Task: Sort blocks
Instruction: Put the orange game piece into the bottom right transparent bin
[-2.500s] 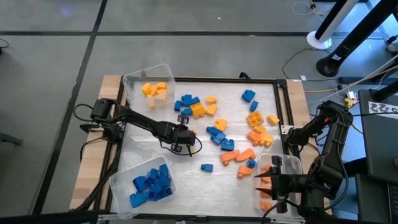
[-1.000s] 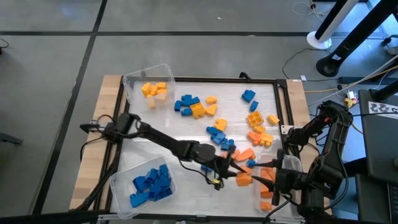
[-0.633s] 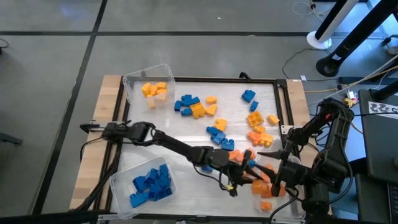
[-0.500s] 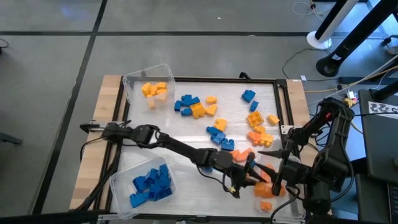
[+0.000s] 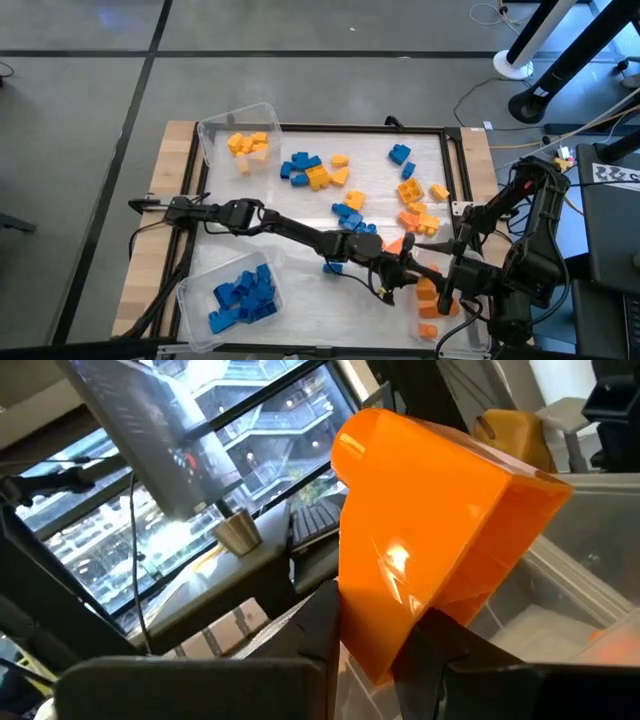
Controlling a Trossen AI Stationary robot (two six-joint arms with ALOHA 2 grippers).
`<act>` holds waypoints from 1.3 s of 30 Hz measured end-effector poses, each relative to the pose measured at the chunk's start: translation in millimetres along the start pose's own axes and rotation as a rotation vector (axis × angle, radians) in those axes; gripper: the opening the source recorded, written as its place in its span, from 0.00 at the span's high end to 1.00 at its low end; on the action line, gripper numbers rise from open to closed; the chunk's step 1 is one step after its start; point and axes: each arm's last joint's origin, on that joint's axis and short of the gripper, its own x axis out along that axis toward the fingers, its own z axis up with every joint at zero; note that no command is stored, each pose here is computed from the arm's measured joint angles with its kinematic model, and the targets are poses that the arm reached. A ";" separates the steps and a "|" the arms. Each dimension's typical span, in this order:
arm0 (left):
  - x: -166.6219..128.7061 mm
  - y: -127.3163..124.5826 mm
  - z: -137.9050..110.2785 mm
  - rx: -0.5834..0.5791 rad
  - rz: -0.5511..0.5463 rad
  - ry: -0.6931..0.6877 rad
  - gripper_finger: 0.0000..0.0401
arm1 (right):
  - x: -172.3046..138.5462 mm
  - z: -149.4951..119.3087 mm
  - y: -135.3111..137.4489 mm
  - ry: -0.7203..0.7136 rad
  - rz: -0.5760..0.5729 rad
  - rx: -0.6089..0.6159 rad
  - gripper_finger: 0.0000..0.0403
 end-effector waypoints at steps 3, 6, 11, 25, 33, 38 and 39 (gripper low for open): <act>-0.1 0.4 -1.8 -0.001 -0.006 0.013 0.87 | 0.0 -0.1 0.1 0.000 0.000 -0.001 0.53; -0.1 0.2 -2.3 0.000 -0.008 0.017 0.86 | 0.0 -0.1 0.1 0.000 0.000 -0.001 0.53; -0.1 -0.5 -2.2 0.009 -0.003 0.027 0.78 | 0.0 -0.1 0.1 0.000 0.000 -0.001 0.53; -0.1 -0.6 -2.1 -0.007 0.010 0.036 0.62 | 0.0 -0.3 0.5 0.010 0.015 -0.001 0.53; 0.0 -2.4 -1.2 -0.030 0.003 0.039 0.63 | 0.0 -0.9 1.6 0.033 0.048 0.000 0.53; 0.7 -10.6 4.2 -0.046 -0.010 0.030 0.64 | -0.1 -1.6 2.7 0.058 0.086 0.000 0.53; 0.8 -11.9 5.0 -0.043 -0.012 0.029 0.64 | -0.2 -1.8 2.9 0.064 0.095 0.000 0.53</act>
